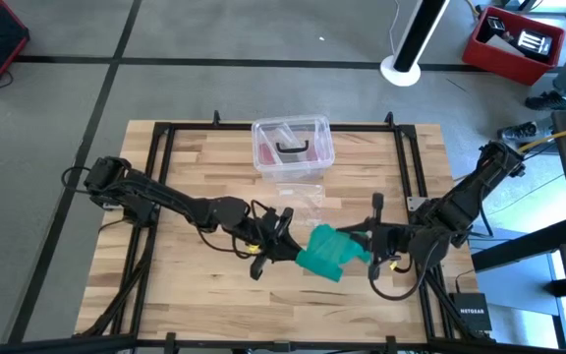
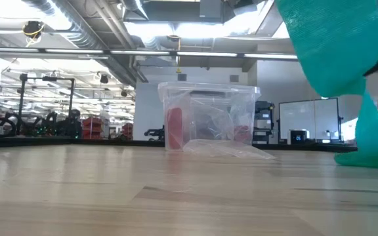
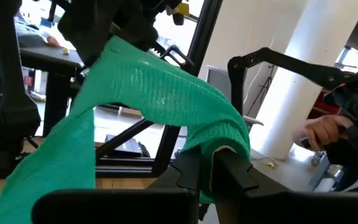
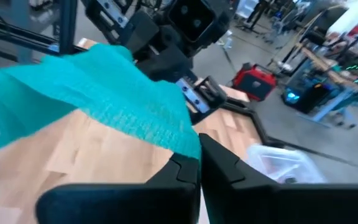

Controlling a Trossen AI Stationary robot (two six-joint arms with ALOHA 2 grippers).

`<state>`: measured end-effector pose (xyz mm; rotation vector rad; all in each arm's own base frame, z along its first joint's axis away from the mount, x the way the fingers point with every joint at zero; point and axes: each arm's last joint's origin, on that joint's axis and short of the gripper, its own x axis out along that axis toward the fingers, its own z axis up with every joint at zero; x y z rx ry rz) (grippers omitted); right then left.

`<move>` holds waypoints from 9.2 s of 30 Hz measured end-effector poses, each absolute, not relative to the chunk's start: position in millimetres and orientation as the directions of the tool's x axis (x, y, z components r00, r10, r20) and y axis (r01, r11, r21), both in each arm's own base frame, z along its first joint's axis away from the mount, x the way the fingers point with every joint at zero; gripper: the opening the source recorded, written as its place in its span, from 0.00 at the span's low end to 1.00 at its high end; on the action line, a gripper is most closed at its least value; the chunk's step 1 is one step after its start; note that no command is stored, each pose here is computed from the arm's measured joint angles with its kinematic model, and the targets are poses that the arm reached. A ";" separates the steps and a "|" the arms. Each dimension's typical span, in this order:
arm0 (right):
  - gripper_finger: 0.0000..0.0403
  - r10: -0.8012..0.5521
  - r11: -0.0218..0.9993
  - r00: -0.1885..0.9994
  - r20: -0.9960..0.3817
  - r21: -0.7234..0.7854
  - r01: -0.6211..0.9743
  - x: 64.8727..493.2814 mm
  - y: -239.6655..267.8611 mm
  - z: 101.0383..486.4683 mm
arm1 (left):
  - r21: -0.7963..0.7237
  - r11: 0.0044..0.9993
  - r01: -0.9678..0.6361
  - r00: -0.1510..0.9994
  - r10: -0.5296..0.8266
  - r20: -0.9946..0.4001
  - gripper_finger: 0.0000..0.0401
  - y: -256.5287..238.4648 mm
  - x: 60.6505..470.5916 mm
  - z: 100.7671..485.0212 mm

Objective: Roll bandage
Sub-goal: Roll the green bandage

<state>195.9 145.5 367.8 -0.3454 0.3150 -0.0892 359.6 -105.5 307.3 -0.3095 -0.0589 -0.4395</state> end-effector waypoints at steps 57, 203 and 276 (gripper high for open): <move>0.58 -0.100 0.992 0.981 -0.167 -0.095 0.085 124.6 129.4 342.9 | 0.200 0.980 0.002 1.000 0.001 -0.017 0.04 -115.8 327.7 489.7; 0.59 -0.111 0.983 0.979 0.172 -0.126 0.133 200.8 88.9 350.1 | 0.372 0.926 0.057 0.998 -0.057 -0.012 0.04 -65.4 358.5 449.7; 0.01 -0.157 0.743 0.986 -0.064 -0.664 0.076 191.5 84.1 404.6 | 0.290 0.920 0.262 0.965 -0.256 -0.060 0.04 -97.8 340.0 452.7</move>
